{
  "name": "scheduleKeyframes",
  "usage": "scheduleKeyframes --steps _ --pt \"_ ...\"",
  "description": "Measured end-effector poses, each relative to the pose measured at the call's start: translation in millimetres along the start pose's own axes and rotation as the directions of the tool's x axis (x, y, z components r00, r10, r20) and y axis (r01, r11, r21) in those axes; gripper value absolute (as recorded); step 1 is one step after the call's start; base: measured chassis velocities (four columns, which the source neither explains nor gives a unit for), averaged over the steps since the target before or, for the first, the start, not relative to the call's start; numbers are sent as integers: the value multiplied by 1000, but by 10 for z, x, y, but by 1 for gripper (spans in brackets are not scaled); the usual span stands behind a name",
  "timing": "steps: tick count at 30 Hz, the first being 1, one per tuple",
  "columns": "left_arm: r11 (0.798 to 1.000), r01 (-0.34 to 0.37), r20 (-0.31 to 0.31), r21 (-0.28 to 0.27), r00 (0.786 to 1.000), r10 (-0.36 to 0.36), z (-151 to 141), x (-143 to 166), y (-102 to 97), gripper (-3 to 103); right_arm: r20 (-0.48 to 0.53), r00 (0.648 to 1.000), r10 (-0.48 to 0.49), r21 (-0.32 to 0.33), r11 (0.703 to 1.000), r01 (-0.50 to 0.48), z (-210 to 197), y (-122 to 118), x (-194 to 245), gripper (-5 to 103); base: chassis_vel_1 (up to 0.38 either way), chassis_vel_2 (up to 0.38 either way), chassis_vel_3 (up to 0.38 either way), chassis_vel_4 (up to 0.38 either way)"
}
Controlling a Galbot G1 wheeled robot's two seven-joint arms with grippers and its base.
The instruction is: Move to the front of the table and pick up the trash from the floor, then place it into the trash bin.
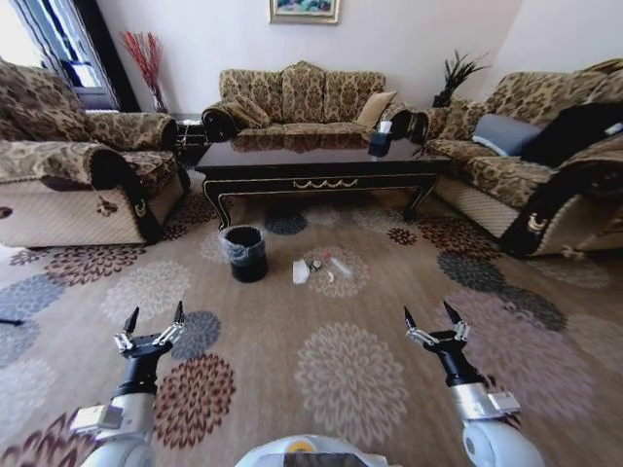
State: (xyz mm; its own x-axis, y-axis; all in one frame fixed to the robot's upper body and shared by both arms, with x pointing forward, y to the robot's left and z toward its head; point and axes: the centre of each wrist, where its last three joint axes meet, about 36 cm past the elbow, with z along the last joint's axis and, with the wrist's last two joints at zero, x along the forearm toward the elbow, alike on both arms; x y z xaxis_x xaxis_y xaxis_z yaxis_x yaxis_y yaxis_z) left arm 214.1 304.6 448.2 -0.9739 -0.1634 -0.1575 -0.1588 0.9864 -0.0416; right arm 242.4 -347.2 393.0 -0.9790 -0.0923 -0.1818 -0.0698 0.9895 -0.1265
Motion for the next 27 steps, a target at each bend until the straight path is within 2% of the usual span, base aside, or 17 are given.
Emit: scheduleKeyframes --steps 11,21,27 --pt "1000 4 -1 1 1000 -4 40 -21 12 99 -5 1000 5 -5 1000 -5 41 12 -15 100 -359 344 363 -349" --pt "1000 6 -6 3 1000 -6 65 -22 13 99 30 1000 7 -17 1000 -6 52 31 -61 100 -336 343 353 -342" --pt "1000 6 -11 1 1000 -6 72 -2 15 99 33 999 8 -12 1000 -8 51 33 -54 100 -189 211 175 -183"
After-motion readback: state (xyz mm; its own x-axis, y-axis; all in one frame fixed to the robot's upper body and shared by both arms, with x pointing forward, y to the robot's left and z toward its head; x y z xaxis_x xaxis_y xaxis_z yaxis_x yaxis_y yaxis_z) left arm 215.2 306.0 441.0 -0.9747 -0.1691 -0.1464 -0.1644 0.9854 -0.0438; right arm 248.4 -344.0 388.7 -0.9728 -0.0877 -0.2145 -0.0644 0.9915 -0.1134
